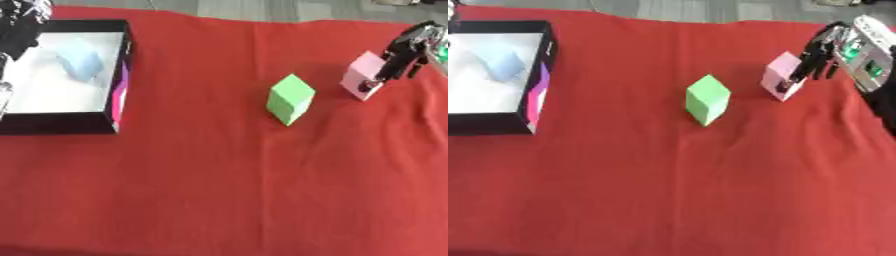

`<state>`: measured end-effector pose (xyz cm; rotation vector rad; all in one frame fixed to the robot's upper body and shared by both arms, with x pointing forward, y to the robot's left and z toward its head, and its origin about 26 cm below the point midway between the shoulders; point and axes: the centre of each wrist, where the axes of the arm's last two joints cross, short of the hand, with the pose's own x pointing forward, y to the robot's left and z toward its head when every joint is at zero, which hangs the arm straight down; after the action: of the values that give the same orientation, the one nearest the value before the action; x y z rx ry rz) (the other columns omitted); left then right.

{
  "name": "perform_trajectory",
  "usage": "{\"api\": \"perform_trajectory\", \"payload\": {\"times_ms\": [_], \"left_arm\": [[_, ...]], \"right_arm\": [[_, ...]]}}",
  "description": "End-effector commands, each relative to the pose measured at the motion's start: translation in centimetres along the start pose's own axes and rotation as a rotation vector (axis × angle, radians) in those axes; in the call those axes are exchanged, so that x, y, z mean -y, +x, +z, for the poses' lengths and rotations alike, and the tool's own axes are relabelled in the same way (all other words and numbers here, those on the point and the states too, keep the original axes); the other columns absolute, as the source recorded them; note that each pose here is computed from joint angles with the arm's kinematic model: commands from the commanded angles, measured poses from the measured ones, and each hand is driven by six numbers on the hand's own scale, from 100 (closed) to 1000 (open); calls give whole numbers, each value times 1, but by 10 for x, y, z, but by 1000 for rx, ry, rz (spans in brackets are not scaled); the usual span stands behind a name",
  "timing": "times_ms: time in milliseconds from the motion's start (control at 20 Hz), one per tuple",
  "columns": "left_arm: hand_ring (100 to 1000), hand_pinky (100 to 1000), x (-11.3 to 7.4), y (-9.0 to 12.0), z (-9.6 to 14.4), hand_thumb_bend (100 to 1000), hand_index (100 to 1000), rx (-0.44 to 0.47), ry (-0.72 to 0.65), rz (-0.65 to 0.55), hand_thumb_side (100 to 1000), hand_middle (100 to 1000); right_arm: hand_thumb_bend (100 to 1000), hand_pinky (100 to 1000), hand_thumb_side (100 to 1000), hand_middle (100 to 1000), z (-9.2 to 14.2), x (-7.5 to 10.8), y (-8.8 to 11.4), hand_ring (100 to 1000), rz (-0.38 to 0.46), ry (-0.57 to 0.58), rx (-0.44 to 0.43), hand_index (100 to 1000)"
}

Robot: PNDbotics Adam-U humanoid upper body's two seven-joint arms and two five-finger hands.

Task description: Pick up the objects with one hand, pass them to the other hand, and then place them into the box on the other side of the table.

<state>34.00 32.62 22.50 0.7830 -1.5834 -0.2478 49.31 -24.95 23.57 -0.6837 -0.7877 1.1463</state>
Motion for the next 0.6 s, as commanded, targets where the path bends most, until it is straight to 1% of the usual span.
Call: {"api": "perform_trajectory", "payload": {"times_ms": [50,350,600], "left_arm": [[744,727,-7,5,0,104,675,18,15,-7,777,603],[745,728,-7,5,0,101,675,18,15,-9,777,603],[745,728,-7,5,0,100,675,20,15,-11,775,604]], "right_arm": [[454,761,176,583,13,16,-4,698,-92,48,-67,656],[428,768,100,572,26,20,0,692,-113,8,-27,641],[406,770,100,566,44,21,7,688,-122,-33,23,632]]}}
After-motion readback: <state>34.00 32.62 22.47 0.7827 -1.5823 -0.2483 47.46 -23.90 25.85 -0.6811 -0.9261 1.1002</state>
